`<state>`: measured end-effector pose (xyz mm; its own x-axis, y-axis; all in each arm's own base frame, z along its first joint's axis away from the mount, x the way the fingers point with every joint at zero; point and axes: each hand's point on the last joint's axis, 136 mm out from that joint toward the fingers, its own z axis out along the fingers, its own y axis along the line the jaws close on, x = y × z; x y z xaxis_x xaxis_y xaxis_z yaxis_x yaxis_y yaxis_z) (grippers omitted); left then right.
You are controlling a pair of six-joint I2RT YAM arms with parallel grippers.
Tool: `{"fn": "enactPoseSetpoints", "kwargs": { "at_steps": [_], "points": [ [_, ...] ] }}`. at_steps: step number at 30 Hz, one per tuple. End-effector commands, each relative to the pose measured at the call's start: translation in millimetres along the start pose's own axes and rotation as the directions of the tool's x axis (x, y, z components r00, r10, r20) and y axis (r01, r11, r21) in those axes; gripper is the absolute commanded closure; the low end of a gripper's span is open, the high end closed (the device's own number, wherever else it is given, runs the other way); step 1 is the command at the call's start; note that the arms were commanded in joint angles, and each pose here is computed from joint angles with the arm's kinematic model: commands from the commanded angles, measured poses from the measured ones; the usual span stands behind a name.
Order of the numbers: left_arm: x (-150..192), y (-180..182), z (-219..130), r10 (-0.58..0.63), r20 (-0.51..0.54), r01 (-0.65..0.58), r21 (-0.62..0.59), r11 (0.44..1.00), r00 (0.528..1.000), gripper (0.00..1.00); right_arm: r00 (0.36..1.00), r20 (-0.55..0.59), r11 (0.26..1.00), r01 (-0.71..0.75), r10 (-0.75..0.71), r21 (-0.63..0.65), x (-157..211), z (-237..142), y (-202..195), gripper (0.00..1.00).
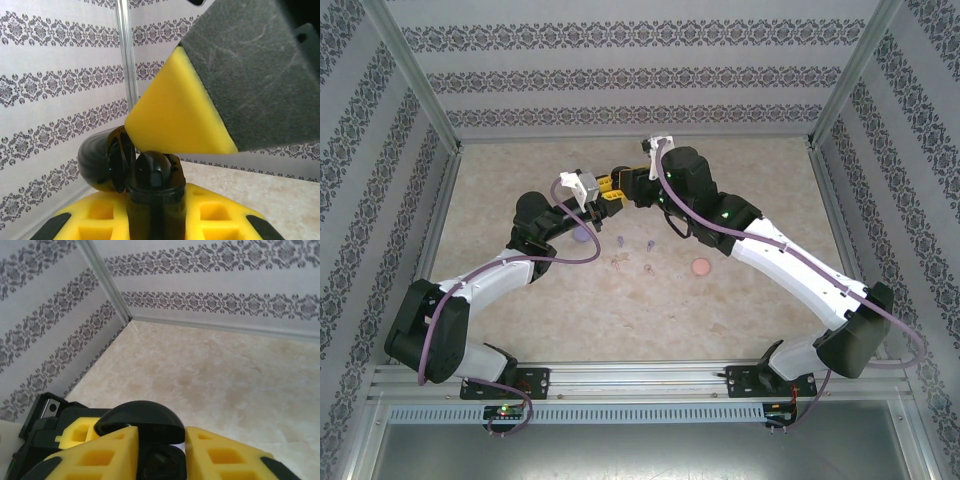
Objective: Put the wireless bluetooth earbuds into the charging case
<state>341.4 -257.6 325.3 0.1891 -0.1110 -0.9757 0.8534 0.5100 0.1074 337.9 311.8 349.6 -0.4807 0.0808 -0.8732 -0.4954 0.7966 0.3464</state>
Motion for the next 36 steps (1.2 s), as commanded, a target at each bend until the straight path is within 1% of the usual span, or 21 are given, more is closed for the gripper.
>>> {"fn": "enactPoseSetpoints", "kwargs": {
  "at_steps": [1, 4, 6, 10, 13, 14, 15, 16, 17, 19, 20, 22, 24, 28, 31, 33, 36],
  "points": [
    [-30, -14, 1, 0.065, 0.084, -0.068, 0.039, 0.997, 0.994, 1.00, 0.999, -0.028, 0.999, -0.041, 0.041, -0.020, 1, -6, 4, 0.54],
    [-28, -14, 1, 0.063, 0.082, -0.066, 0.039, 0.997, 0.995, 1.00, 0.996, 0.018, 0.995, -0.089, 0.090, -0.044, -15, -17, 3, 0.41],
    [-26, -13, 2, 0.061, 0.079, -0.064, 0.038, 0.997, 0.995, 1.00, 0.992, 0.047, 0.991, -0.111, 0.115, -0.073, -25, -26, 5, 0.35],
    [-23, -13, 3, 0.055, 0.074, -0.058, 0.039, 0.998, 0.996, 1.00, 0.982, 0.103, 0.982, -0.148, 0.160, -0.115, -45, -47, 6, 0.30],
    [-19, -13, 4, 0.050, 0.070, -0.054, 0.043, 0.998, 0.996, 1.00, 0.977, 0.097, 0.976, -0.176, 0.188, -0.128, -56, -54, 2, 0.30],
    [-19, -13, 5, 0.050, 0.069, -0.053, 0.046, 0.998, 0.996, 1.00, 0.977, 0.081, 0.974, -0.186, 0.197, -0.125, -57, -52, -1, 0.32],
    [-18, -14, 5, 0.048, 0.066, -0.052, 0.051, 0.997, 0.997, 1.00, 0.978, 0.059, 0.974, -0.195, 0.203, -0.118, -58, -49, -5, 0.36],
    [-16, -14, 6, 0.047, 0.061, -0.051, 0.056, 0.997, 0.997, 1.00, 0.978, 0.031, 0.973, -0.200, 0.205, -0.112, -59, -46, -9, 0.42],
    [-14, -15, 7, 0.048, 0.053, -0.051, 0.064, 0.997, 0.997, 1.00, 0.977, -0.004, 0.972, -0.211, 0.212, -0.107, -58, -40, -13, 0.52],
    [-11, -17, 8, 0.047, 0.036, -0.049, 0.078, 0.996, 0.998, 1.00, 0.972, -0.062, 0.968, -0.231, 0.226, -0.101, -58, -30, -19, 0.74],
    [-10, -18, 9, 0.047, 0.029, -0.049, 0.085, 0.995, 0.998, 1.00, 0.969, -0.089, 0.964, -0.241, 0.232, -0.110, -57, -24, -21, 0.81],
    [-7, -19, 10, 0.045, 0.019, -0.047, 0.092, 0.995, 0.999, 1.00, 0.960, -0.151, 0.960, -0.255, 0.237, -0.114, -54, -11, -22, 0.93],
    [-4, -21, 12, 0.038, 0.009, -0.039, 0.101, 0.994, 0.999, 1.00, 0.949, -0.211, 0.956, -0.264, 0.235, -0.124, -49, 2, -21, 0.99],
    [-2, -22, 16, 0.028, 0.002, -0.028, 0.116, 0.993, 1.000, 1.00, 0.914, -0.327, 0.947, -0.295, 0.240, -0.130, -29, 28, -19, 1.00],
    [-1, -22, 19, 0.021, -0.004, -0.020, 0.118, 0.993, 1.000, 1.00, 0.887, -0.396, 0.939, -0.314, 0.237, -0.142, -14, 36, -15, 1.00],
    [0, -20, 20, 0.020, -0.005, -0.019, 0.112, 0.994, 1.000, 1.00, 0.881, -0.420, 0.941, -0.304, 0.219, -0.148, -5, 32, -10, 1.00],
    [1, -18, 22, 0.012, -0.008, -0.011, 0.106, 0.994, 1.000, 1.00, 0.880, -0.429, 0.944, -0.293, 0.204, -0.152, 5, 15, -4, 1.00]
  ]
}}
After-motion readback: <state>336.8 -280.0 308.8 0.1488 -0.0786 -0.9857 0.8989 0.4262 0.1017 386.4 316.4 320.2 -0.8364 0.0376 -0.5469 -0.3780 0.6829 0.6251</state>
